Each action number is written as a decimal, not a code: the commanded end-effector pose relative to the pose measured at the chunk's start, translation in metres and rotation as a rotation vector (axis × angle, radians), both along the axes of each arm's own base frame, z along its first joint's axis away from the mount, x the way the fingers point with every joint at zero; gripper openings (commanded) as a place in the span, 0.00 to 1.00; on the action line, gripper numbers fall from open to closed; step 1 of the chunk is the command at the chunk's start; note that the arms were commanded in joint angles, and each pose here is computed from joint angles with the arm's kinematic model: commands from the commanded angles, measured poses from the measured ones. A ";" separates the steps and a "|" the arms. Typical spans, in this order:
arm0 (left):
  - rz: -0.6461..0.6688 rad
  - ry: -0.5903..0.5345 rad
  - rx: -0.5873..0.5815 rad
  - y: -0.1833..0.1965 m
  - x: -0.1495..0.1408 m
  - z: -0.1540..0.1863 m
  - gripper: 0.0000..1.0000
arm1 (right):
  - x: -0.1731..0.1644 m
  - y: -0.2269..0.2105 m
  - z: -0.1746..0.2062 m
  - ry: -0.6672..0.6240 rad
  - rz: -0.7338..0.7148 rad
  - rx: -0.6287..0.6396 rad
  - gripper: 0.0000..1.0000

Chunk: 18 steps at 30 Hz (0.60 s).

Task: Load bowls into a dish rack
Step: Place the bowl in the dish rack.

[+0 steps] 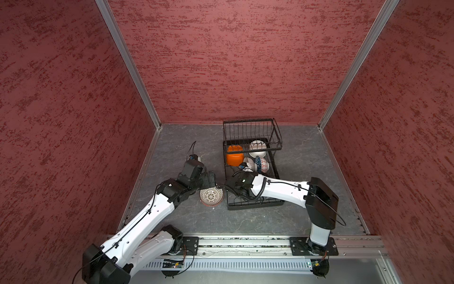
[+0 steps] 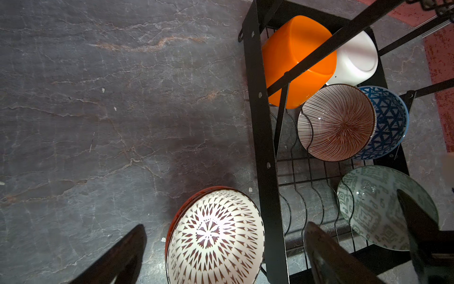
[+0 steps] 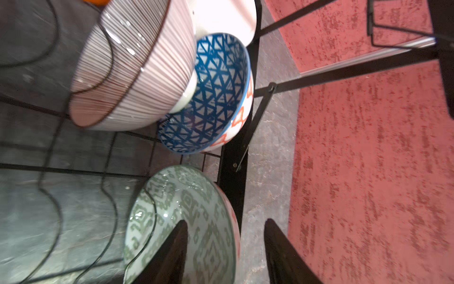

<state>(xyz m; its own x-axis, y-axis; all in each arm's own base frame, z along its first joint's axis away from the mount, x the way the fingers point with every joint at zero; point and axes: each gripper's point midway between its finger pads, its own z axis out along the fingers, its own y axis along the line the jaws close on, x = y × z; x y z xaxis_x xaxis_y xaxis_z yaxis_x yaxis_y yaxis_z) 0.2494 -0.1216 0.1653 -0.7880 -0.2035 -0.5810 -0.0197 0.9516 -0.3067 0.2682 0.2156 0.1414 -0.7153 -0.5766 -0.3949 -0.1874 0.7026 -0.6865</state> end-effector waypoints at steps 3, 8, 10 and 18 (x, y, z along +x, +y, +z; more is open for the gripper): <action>0.012 0.002 -0.003 0.005 -0.003 0.006 1.00 | -0.003 0.020 0.014 0.008 0.057 0.182 0.52; 0.042 0.055 0.008 0.011 -0.008 -0.001 1.00 | -0.010 0.044 0.020 0.061 0.138 0.364 0.52; 0.061 0.085 0.016 0.015 -0.012 -0.003 1.00 | -0.013 0.059 0.025 0.078 0.180 0.459 0.52; 0.117 0.204 0.060 0.029 -0.026 -0.019 0.99 | -0.024 0.123 0.050 0.141 0.344 0.793 0.52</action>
